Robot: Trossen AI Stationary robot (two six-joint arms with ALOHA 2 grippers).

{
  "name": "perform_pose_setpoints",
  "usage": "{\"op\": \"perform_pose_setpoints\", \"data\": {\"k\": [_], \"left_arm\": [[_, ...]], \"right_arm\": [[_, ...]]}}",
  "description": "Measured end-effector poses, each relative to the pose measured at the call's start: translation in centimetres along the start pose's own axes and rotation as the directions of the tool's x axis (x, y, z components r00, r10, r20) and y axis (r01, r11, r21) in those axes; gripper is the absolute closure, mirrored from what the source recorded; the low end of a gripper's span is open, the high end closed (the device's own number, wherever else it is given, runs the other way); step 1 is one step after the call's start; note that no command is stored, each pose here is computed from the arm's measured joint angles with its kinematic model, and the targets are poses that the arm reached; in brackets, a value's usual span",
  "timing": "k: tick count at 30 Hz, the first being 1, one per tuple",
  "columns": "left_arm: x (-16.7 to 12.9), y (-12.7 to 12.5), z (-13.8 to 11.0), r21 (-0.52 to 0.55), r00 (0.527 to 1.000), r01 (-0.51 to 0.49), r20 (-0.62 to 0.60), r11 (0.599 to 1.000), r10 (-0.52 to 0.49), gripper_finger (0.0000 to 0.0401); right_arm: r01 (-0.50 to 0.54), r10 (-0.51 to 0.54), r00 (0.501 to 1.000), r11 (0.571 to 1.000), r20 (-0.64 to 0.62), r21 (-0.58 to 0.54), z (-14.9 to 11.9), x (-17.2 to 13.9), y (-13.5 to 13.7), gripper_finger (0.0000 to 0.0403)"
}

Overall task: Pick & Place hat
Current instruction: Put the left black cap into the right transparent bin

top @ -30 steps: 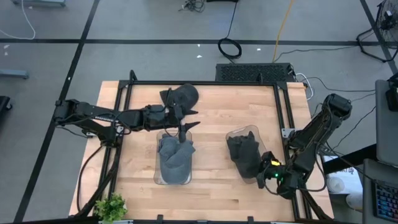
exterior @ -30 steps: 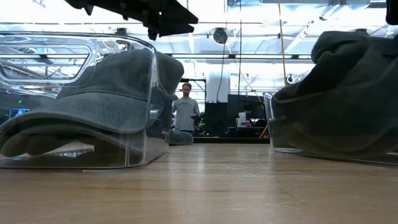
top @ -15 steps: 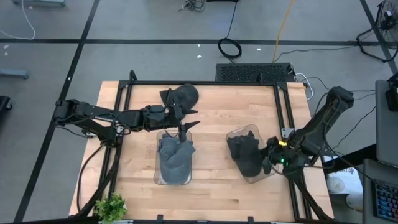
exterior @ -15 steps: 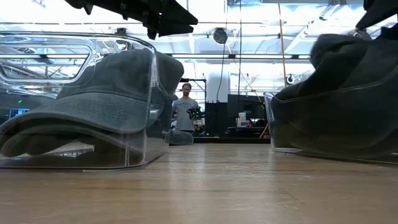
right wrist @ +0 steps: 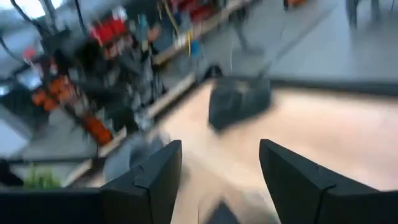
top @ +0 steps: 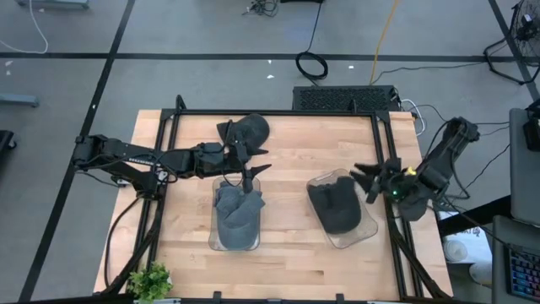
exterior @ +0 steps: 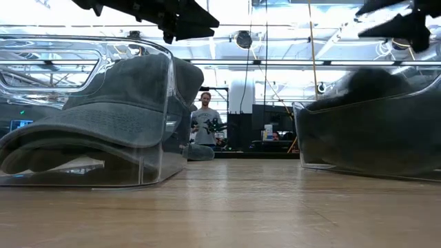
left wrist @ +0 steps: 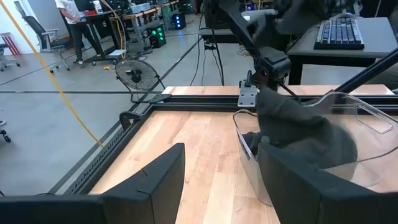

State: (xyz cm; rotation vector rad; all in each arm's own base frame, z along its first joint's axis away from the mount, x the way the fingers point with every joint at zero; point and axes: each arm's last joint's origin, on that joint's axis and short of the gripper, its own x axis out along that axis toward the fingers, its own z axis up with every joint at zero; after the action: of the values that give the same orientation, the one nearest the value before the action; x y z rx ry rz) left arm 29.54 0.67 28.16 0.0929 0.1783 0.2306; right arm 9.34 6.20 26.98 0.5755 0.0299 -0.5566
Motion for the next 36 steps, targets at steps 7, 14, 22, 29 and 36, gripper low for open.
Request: {"op": "perform_pose_setpoints", "data": {"k": [7,14,22,29,36], "left_arm": [[0.0,0.0,0.0,0.001,1.000,0.000,-0.002,1.000,0.000,0.0187],[0.0,0.0,-0.1,0.002,1.000,0.000,-0.008,1.000,0.000,0.0187],[0.0,0.0,-0.4,0.005,0.999,0.003,-0.039,1.000,-0.002,0.0187],[0.0,0.0,-0.5,-0.013,0.998,0.003,-0.059,1.000,-0.004,0.0187],[0.0,-0.1,-0.5,-0.016,0.998,0.006,-0.058,1.000,-0.007,0.0187]], "right_arm": [[-0.143,0.139,0.990,0.975,-0.036,-0.168,1.4,-0.3,1.8,0.0199],[-0.613,0.662,0.748,0.662,-0.047,-0.432,2.4,-1.1,8.6,0.0260],[-0.411,0.271,0.910,0.479,-0.314,-0.776,-0.1,-0.1,13.8,0.0394],[-0.263,-0.374,0.668,0.689,-0.643,-0.675,-3.3,1.8,11.2,0.0402],[-0.024,-0.624,0.382,0.731,-0.682,-0.682,-6.0,1.5,7.7,0.0403]]}}
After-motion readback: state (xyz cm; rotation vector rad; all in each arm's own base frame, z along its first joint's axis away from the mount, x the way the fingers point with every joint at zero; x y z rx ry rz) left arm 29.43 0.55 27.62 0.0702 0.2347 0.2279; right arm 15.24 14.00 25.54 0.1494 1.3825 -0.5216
